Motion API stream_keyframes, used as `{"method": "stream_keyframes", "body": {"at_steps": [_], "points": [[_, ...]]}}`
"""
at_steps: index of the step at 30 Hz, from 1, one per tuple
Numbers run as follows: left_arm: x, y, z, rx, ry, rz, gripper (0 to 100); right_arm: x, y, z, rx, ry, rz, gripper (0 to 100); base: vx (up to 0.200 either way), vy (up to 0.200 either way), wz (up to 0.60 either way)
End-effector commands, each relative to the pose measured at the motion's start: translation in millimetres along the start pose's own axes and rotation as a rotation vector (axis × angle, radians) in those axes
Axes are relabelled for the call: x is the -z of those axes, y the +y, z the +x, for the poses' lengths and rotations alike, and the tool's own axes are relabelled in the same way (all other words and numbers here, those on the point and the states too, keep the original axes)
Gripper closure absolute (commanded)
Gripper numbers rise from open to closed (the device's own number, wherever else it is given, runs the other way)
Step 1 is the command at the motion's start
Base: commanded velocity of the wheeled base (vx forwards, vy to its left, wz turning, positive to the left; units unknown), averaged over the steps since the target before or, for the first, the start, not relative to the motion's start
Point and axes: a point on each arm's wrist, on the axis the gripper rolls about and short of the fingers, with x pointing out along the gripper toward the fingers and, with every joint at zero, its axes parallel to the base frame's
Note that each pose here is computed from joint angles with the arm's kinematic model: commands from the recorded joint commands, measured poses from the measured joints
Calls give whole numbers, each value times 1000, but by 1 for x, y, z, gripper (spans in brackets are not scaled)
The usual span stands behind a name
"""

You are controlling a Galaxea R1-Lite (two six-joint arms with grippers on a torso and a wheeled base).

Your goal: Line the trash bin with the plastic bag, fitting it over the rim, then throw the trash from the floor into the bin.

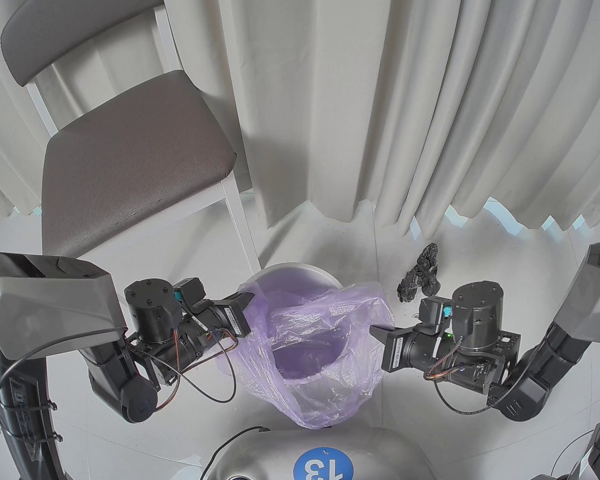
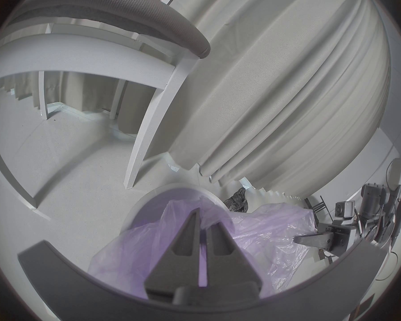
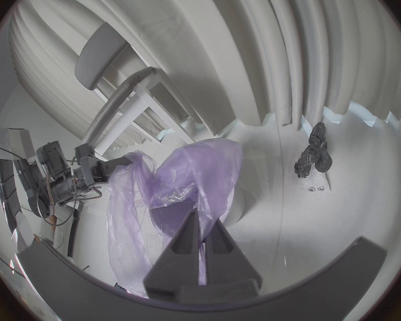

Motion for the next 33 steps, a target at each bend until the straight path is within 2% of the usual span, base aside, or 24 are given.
{"method": "stream_keyframes", "body": {"at_steps": [1, 9, 13, 18, 23, 33], "points": [[-16, -7, -7, 18, -47, 13, 100, -40, 28, 8, -49, -38, -27, 100, 0, 0, 0], [-24, -20, 1, 63, -98, -33, 100, -47, 38, 0, -58, -25, -49, 100, 0, 0, 0], [-33, -28, 22, 105, -158, -56, 100, -54, 34, -41, -55, -52, -96, 100, 0, 0, 0], [-36, -32, 38, 132, -180, -54, 100, -56, 33, -75, -46, -33, -114, 100, 0, 0, 0], [-21, -30, 63, 152, -157, -57, 100, -55, 32, -107, -37, 3, -116, 100, 0, 0, 0], [-2, -34, 87, 199, -131, -159, 100, -44, 36, -106, -57, 39, -122, 100, 0, 0, 0]]}}
